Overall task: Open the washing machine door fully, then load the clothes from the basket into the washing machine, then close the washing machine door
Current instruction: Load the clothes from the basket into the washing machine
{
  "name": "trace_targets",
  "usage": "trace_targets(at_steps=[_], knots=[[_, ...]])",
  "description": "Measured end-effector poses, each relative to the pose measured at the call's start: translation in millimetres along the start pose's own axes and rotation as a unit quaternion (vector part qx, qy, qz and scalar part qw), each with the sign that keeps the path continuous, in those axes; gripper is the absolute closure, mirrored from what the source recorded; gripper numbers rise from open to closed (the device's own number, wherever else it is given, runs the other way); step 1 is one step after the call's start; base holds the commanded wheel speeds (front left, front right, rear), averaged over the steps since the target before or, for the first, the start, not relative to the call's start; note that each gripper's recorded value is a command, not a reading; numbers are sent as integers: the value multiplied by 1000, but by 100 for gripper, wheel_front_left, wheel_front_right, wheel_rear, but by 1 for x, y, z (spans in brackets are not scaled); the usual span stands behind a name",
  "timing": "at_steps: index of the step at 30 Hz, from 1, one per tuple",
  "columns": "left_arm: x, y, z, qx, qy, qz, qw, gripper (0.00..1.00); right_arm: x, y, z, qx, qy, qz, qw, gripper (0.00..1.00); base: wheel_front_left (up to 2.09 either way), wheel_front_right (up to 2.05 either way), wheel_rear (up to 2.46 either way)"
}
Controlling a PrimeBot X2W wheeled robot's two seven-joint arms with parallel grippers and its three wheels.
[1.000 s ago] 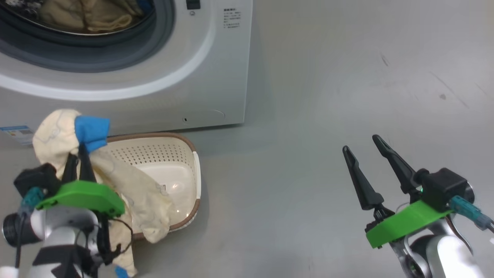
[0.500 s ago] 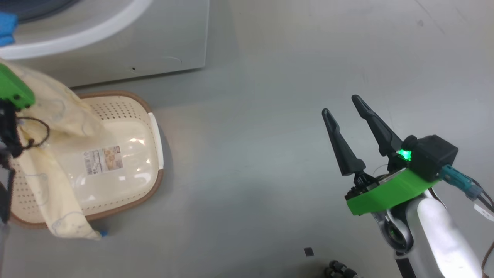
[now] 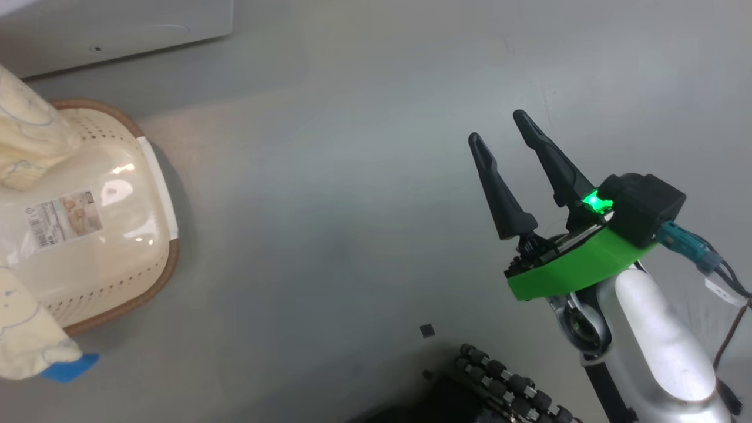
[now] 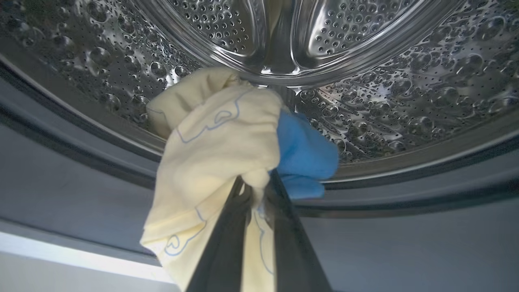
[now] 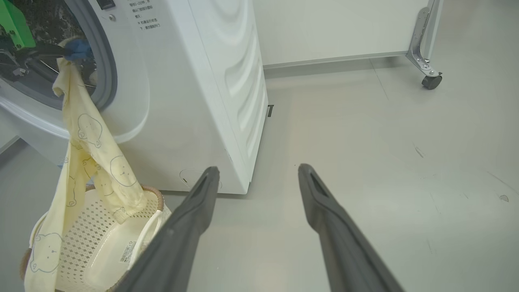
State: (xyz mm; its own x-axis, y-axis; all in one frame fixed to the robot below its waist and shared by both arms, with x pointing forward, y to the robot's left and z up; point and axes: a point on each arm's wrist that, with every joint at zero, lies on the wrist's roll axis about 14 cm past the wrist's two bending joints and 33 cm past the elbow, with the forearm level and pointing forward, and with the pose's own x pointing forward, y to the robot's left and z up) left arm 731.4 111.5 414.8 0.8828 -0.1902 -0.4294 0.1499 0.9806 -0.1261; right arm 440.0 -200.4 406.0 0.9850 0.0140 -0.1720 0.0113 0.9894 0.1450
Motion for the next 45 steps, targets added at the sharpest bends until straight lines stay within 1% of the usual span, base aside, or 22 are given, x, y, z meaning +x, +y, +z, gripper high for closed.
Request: trace_targets(at_steps=[4, 6, 7, 8, 14, 17, 18, 19, 20, 21, 22, 23, 27, 33, 40, 45], knots=[[18, -6, 10, 12, -19, -8, 1000, 100, 3, -4, -8, -3, 12, -4, 1000, 0, 0, 0, 0], [24, -5, 22, 26, -57, -11, 998, 100, 4, -7, -11, -3, 16, -7, 1000, 0, 0, 0, 0], [27, -4, 28, 23, -72, -9, 997, 100, 4, -8, -13, -5, 19, -8, 1000, 0, 0, 0, 0], [32, -2, 42, 29, -112, -8, 993, 100, 6, -10, -14, -9, 20, -9, 1000, 0, 0, 0, 0], [35, 2, 70, 44, -213, 6, 976, 100, 8, -10, -20, -10, 27, -9, 1000, 0, 0, 0, 0], [26, 1, 93, 47, -280, 3, 959, 100, 9, -8, -22, -9, 28, -6, 1000, 0, 0, 0, 0], [25, 1, 99, 42, -292, 0, 955, 100, 9, -8, -22, -8, 28, -5, 1000, 0, 0, 0, 0], [26, 3, 100, 30, -290, 0, 957, 100, 9, -8, -22, -7, 28, -5, 1000, 0, 0, 0, 0], [30, 3, 95, 19, -272, -5, 962, 100, 10, -7, -22, -5, 27, -4, 1000, 0, 0, 0, 0], [35, 3, 85, 9, -244, -9, 970, 84, 10, -6, -22, -4, 27, -3, 1000, 0, 0, 0, 0], [40, 4, 74, -3, -219, -6, 976, 22, 11, -5, -22, -3, 27, -2, 1000, 0, 0, 0, 0], [43, 5, 64, -12, -196, -4, 981, 0, 12, -5, -23, -2, 27, -1, 1000, 0, 0, 0, 0], [48, 10, 38, -15, -144, 12, 989, 0, 14, -4, -25, 0, 27, 0, 1000, 0, 0, 0, 0], [43, 14, 12, -9, -105, 30, 994, 0, 16, -3, -23, -2, 23, 3, 1000, 0, 0, 0, 0], [24, 14, -1, 0, -105, 36, 994, 0, 20, -3, -17, -8, 11, 4, 1000, 0, 0, 0, 0], [-2, 7, -16, -3, -121, 29, 992, 0, 24, 0, -10, -13, 0, 9, 1000, 0, 0, 0, 0]])
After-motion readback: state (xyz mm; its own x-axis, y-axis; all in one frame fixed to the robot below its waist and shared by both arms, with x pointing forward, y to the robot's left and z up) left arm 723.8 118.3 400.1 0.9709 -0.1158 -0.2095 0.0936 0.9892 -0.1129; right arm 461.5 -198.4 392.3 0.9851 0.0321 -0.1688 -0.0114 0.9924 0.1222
